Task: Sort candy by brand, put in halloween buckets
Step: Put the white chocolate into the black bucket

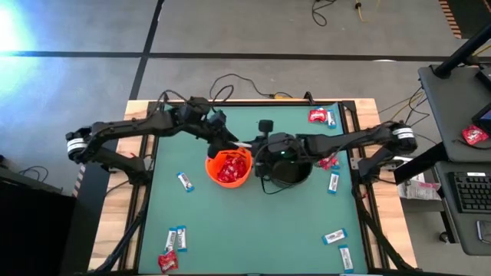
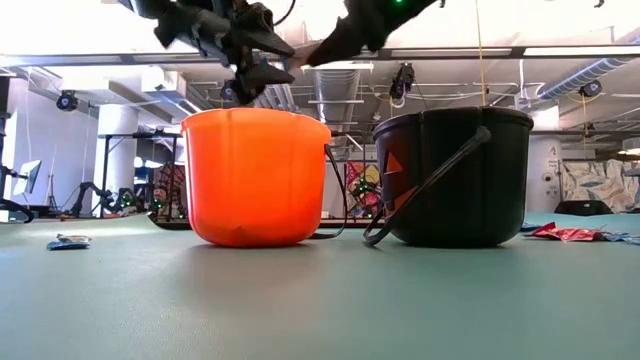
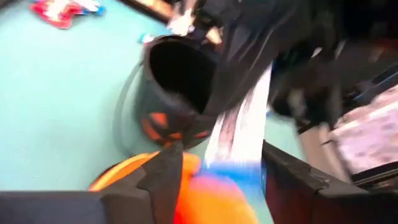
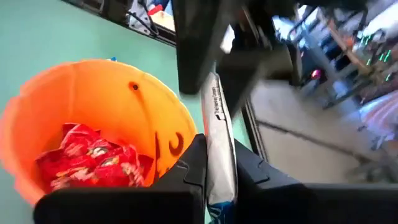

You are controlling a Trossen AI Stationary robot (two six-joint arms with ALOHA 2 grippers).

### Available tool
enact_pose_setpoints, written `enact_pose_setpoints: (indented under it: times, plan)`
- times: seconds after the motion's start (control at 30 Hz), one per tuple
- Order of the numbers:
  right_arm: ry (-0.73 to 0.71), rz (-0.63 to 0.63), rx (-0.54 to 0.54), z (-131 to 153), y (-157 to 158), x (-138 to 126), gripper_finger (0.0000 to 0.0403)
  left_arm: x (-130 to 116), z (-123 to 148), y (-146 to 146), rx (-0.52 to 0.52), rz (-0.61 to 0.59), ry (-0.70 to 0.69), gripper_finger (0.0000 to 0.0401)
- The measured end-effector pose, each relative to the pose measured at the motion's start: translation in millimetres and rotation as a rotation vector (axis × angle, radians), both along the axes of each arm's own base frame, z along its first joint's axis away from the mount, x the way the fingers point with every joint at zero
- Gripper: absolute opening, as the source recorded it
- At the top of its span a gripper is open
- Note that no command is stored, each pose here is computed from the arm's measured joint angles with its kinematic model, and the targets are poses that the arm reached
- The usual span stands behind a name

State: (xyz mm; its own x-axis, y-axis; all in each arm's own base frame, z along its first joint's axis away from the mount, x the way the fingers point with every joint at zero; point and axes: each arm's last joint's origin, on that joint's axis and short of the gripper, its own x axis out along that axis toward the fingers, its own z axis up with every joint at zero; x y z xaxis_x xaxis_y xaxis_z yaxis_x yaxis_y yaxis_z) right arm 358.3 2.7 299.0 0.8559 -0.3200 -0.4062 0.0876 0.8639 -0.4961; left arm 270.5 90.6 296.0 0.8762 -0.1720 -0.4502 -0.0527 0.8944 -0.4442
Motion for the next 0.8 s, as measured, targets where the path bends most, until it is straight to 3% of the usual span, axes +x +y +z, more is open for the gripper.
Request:
enact_pose_setpoints:
  times: [0.1, 0.2, 0.37, 0.5, 0.63, 0.8]
  plan:
    - [0.078, -0.041, 0.107, 14, 0, -26, 0.0026, -12, 23, -4, 0.069, -0.01, 0.097, 0.0213]
    - [0.222, -0.096, 0.302, 19, 0, -61, 0.0027, -26, 45, -12, 0.103, -0.051, 0.196, 0.0229]
    - [0.43, -0.317, 0.531, 13, -2, -110, 0.0027, -46, 70, -18, 0.201, 0.012, 0.317, 0.0235]
    - [0.401, -0.392, 0.629, 2, -2, -114, 0.0028, -53, 91, -17, 0.297, 0.111, 0.273, 0.0235]
    - [0.436, -0.399, 0.741, -26, -3, -105, 0.0028, -56, 112, -19, 0.316, 0.14, 0.209, 0.0235]
    - [0.497, -0.584, 0.863, -60, -10, -95, 0.0028, -66, 134, -26, 0.311, 0.136, 0.189, 0.0236]
